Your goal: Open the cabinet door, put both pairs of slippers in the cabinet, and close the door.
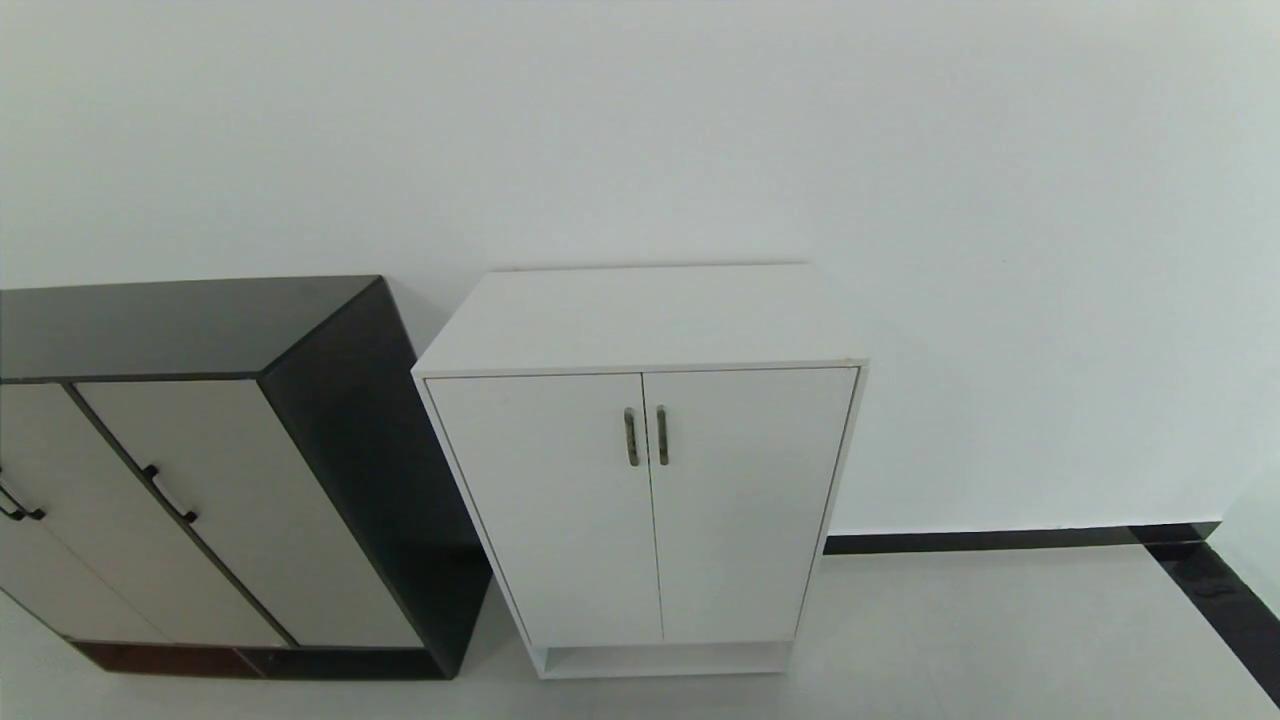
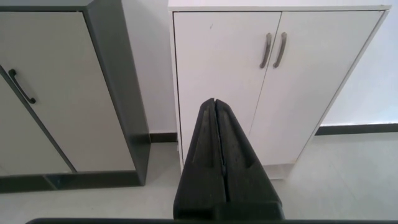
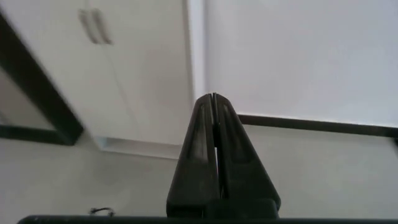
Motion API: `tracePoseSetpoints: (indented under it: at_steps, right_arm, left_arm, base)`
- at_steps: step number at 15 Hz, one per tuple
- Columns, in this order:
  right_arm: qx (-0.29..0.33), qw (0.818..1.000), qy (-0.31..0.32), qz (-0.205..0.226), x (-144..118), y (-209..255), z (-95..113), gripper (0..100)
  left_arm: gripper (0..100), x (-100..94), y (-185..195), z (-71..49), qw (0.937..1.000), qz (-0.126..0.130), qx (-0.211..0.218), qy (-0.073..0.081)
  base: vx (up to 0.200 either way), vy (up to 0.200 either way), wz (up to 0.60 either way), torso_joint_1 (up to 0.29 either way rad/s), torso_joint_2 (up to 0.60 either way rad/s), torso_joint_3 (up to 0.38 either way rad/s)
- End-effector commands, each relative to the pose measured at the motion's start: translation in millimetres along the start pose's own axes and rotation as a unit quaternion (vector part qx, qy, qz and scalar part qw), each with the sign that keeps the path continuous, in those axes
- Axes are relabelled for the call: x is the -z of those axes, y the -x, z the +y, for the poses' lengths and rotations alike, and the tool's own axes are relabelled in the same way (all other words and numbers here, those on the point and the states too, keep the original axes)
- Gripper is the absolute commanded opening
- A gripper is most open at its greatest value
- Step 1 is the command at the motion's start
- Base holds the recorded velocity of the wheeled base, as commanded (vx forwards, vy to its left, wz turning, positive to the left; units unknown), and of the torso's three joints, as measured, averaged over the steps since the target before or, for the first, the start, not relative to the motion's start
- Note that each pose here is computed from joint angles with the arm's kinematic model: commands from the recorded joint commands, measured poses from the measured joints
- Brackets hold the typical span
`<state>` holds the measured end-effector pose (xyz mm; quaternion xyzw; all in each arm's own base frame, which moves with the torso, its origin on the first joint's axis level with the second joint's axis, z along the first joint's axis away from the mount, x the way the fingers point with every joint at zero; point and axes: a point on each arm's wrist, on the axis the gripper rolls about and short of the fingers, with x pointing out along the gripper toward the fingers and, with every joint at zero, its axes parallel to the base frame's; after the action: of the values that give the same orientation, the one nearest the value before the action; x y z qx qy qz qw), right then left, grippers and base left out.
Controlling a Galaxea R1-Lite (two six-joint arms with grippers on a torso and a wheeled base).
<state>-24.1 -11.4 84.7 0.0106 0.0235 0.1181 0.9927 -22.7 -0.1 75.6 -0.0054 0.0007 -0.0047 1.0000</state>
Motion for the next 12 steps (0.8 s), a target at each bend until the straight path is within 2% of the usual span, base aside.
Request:
tracePoseSetpoints:
  at_steps: [1,4,6,7,9,10,11,12]
  right_arm:
    - [-0.024,1.0,-0.003,-0.009,0.7,1.4,-0.9,0]
    - [-0.026,1.0,0.002,-0.009,0.4,1.6,-0.9,0]
    - [-0.009,0.999,0.04,0.0,0.6,-0.1,-0.6,0]
    - [0.001,0.999,0.04,0.001,0.1,-0.2,-0.5,0]
    - [0.104,0.993,0.046,0.014,-2.5,-1.3,-1.2,0]
    - [0.139,0.989,0.053,0.014,-2.8,-1.0,-2.8,0]
    - [0.145,0.988,0.053,0.014,-2.9,-0.9,-3.1,0]
    - [0.145,0.988,0.053,0.015,-3.1,-1.3,-3.1,0]
  left_arm:
    - [0,-0.1,-0.1,0.0,1.0,0.0,0.001,-0.001]
    - [0,-0.1,-0.1,0.0,1.0,0.0,0.001,-0.002]
    - [0,-0.1,-0.1,0.0,1.0,0.0,0.001,-0.001]
    - [0,-0.1,-0.1,0.0,1.0,0.0,0.001,-0.001]
    - [0,-0.1,-0.1,0.0,1.0,0.0,0.001,-0.003]
    - [0,-0.1,-0.1,-0.1,0.9999,0.0,0.002,-0.012]
    - [0,0.0,-0.1,-0.1,0.9998,0.001,0.002,-0.022]
    - [0,0.0,-0.1,-0.2,0.9997,0.001,0.003,-0.022]
  base:
    - [0.0,0.0,0.0,0.0,0.0,0.0]
    - [0.0,0.0,0.0,0.0,0.0,0.0]
    - [0.0,0.0,0.0,0.0,0.0,0.0]
    - [0.0,0.0,0.0,0.0,0.0,0.0]
    - [0.0,0.0,0.0,0.0,0.0,0.0]
    - [0.0,0.0,0.0,0.0,0.0,0.0]
    - [0.0,0.0,0.0,0.0,0.0,0.0]
    - [0.0,0.0,0.0,0.0,0.0,0.0]
